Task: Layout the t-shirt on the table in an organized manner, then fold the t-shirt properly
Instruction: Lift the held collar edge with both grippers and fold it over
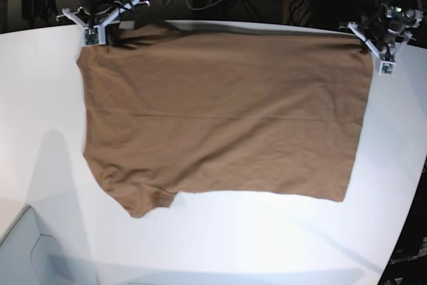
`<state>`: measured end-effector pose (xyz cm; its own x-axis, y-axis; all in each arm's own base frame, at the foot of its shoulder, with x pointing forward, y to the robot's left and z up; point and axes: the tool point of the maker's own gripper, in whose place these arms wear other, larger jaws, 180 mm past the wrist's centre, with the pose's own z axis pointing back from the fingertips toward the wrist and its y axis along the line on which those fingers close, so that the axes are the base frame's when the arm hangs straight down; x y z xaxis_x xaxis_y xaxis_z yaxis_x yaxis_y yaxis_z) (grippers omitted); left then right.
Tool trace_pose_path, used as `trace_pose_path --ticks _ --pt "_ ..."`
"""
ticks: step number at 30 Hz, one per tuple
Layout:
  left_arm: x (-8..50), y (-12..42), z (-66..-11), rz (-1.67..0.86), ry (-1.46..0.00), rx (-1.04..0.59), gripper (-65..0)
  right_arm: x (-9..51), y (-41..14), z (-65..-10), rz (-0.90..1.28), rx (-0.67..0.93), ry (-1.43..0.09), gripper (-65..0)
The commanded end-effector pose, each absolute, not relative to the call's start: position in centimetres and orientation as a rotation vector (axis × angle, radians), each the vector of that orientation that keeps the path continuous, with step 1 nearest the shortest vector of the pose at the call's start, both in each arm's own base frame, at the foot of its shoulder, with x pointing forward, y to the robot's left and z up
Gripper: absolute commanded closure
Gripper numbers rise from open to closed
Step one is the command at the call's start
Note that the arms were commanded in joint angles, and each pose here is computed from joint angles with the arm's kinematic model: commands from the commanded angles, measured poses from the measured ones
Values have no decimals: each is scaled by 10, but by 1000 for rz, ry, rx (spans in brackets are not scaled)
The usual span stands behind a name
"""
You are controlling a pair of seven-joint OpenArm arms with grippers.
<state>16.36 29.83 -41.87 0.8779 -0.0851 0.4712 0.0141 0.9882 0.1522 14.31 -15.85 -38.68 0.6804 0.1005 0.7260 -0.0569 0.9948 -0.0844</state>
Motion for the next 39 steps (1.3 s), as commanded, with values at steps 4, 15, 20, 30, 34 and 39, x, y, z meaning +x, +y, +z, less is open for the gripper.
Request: trace_pose_path --ticks 4,15,20,30,34,39 --pt "192 301 -388 -84 -605 187 0 153 -157 -375 89 -52 -873 0" --pt "241 304 -372 -51 -705 182 0 188 -158 -363 81 -58 -957 0" --pt "258 306 -378 -16 -712 154 0 199 -156 -359 81 -53 -985 0" --pt "283 293 -381 -29 -726 111 0 225 -155 -362 71 -38 -1019 0" --pt "293 285 -379 -52 -738 99 0 235 -154 -369 65 -28 -1017 0" --pt "299 287 -390 -24 -716 74 0 240 -153 -381 55 -14 -998 0"
